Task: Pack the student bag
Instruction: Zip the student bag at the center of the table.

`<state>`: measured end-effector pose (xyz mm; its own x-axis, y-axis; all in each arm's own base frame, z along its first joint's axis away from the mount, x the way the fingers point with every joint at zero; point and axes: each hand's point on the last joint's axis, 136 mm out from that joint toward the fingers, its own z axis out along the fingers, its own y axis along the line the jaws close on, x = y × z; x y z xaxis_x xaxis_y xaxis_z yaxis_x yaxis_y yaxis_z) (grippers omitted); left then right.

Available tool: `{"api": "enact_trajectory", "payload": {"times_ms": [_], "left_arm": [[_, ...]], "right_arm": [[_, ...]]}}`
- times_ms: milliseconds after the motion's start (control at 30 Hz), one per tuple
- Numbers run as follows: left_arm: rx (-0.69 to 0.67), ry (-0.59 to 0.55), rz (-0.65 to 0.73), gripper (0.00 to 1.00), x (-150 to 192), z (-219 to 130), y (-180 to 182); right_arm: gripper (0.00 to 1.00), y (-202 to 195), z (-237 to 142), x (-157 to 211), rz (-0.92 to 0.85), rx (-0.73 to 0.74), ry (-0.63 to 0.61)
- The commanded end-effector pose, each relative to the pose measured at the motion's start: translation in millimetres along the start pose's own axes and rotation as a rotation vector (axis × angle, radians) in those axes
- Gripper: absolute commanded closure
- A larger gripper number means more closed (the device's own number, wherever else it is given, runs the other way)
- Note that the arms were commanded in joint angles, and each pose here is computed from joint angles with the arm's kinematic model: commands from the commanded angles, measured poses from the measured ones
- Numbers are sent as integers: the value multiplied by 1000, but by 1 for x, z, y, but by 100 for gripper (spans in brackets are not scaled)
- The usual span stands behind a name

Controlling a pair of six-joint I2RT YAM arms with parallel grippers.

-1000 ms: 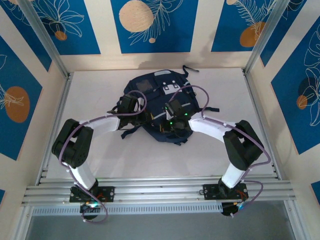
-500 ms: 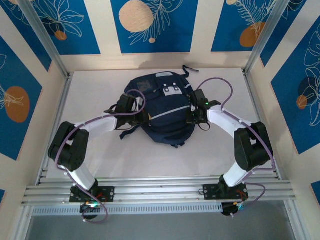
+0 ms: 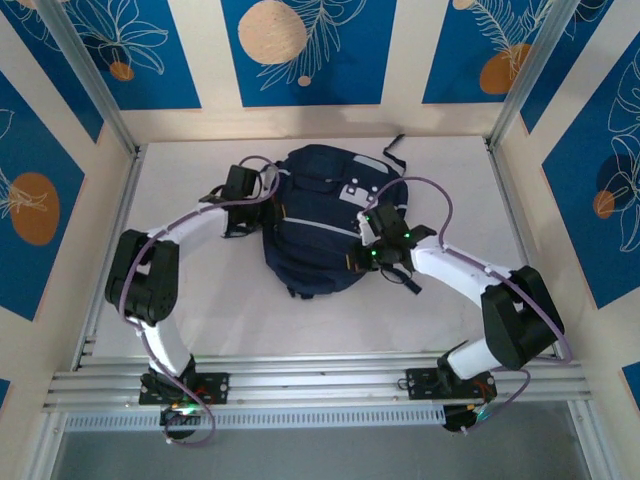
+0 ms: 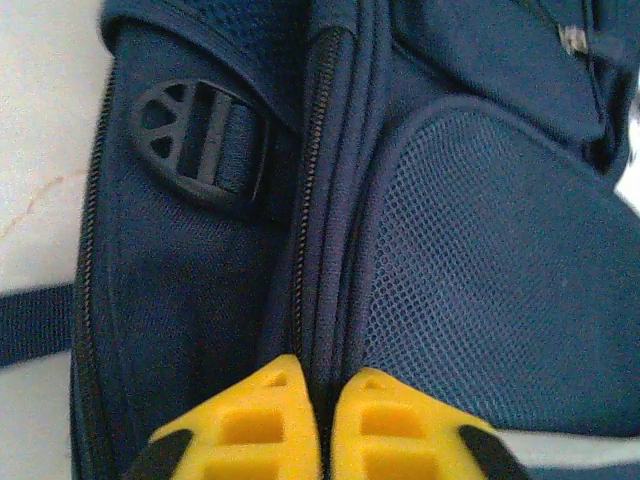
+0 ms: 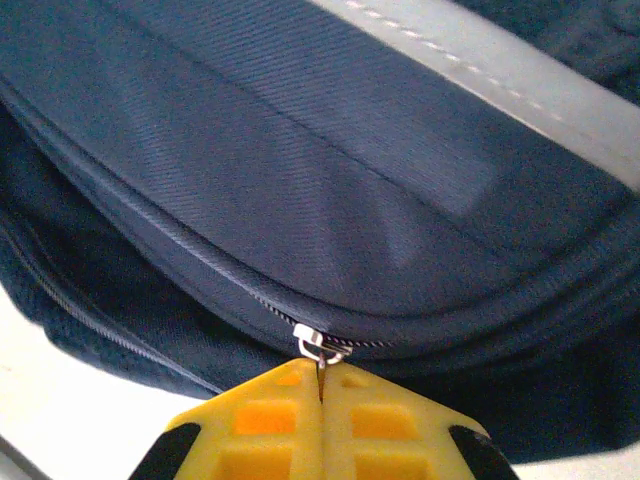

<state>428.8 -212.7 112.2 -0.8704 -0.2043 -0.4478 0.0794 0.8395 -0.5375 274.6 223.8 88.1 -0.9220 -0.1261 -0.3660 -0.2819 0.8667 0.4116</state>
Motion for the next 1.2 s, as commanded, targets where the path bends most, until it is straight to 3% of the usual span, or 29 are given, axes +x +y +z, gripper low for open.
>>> {"api": "enact_trajectory", "payload": {"times_ms": [0,67,200,367,500,667,767,800,833,900,967,1167], "left_arm": [[16,-83,4,71,-34,-10,-14],[-3,-70,12,56,-30,-14,-12],[-40,-28,23,44,-10,-29,-3],[-91,32,-3,38,33,-52,16],[-110,85,-78,37,77,-59,36],[-164,131,-150,37,113,-39,67],[-203,137,-182,38,117,-24,81],[-200,123,-185,40,115,-20,81],[-197,108,-188,49,111,-16,82],[-188,85,-185,79,103,-11,80],[-189,73,-176,99,98,-8,80],[-229,59,-140,100,92,-13,86]], "right_arm": [[100,52,11,-1,-24,-180,26],[100,70,21,-8,-56,-211,30],[100,95,43,-29,-97,-230,30],[100,105,54,-50,-83,-221,10],[100,108,52,-47,-53,-235,36],[100,108,54,-19,-30,-232,121],[100,101,55,-2,-25,-200,154],[100,99,54,2,-23,-193,161],[100,97,53,7,-21,-189,166],[100,94,49,12,-26,-181,171],[100,87,46,20,-59,-157,187],[100,21,32,48,-222,115,330]]}}
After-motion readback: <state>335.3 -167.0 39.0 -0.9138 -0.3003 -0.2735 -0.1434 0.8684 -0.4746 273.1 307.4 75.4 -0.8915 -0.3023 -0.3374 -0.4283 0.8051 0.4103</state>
